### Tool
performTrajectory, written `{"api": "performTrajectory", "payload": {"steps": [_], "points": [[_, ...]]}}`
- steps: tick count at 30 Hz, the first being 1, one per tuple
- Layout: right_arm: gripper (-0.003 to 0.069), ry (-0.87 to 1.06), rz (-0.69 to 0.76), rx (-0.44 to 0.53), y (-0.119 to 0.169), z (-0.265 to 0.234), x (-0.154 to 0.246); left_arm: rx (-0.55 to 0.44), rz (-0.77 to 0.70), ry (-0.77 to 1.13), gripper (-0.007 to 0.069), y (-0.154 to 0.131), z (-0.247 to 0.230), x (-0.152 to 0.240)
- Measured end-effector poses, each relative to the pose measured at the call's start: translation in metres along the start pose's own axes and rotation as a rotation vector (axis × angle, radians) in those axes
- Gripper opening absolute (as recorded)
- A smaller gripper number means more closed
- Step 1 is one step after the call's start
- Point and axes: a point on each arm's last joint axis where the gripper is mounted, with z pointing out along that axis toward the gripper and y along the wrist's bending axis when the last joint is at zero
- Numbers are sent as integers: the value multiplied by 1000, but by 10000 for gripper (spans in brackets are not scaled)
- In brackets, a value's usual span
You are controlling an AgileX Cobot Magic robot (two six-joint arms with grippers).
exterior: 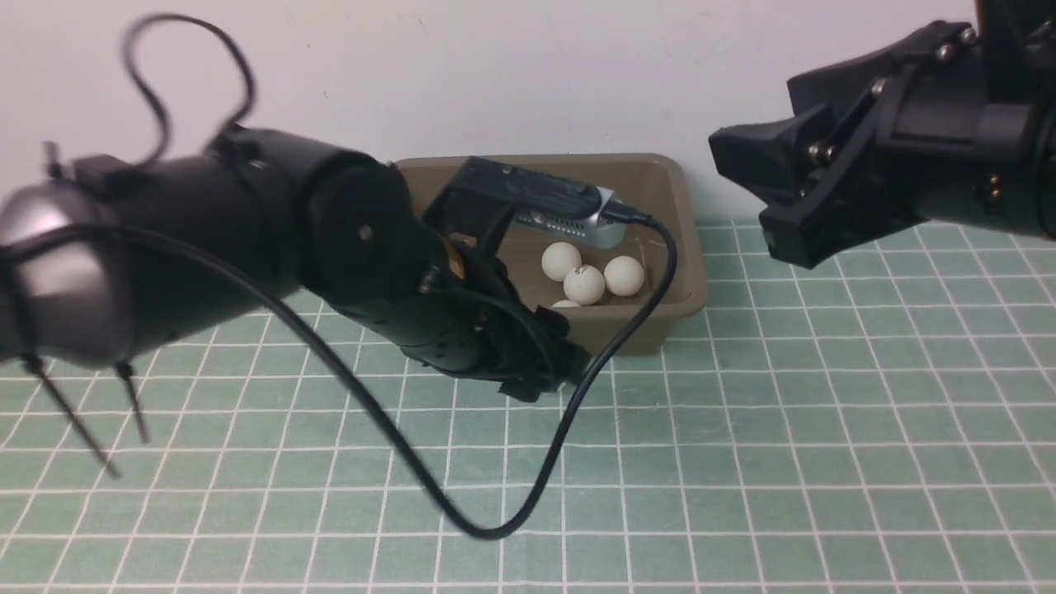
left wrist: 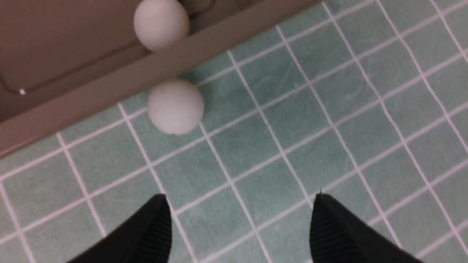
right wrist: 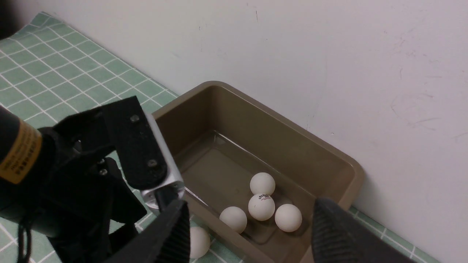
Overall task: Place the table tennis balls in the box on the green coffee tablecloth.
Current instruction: 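Reach for and grasp a ping pong ball on the table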
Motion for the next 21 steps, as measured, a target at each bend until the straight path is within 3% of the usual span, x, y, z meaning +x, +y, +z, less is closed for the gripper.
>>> {"api": "performTrajectory", "payload": {"steps": [14,21], "points": [[414,-16,-47,20,-2,0,-1,-14,-246,-72,457,12,59,18],[412,-23,-103,46,-4,0,-2,15,-218,-150,457,-1,79,29]]}}
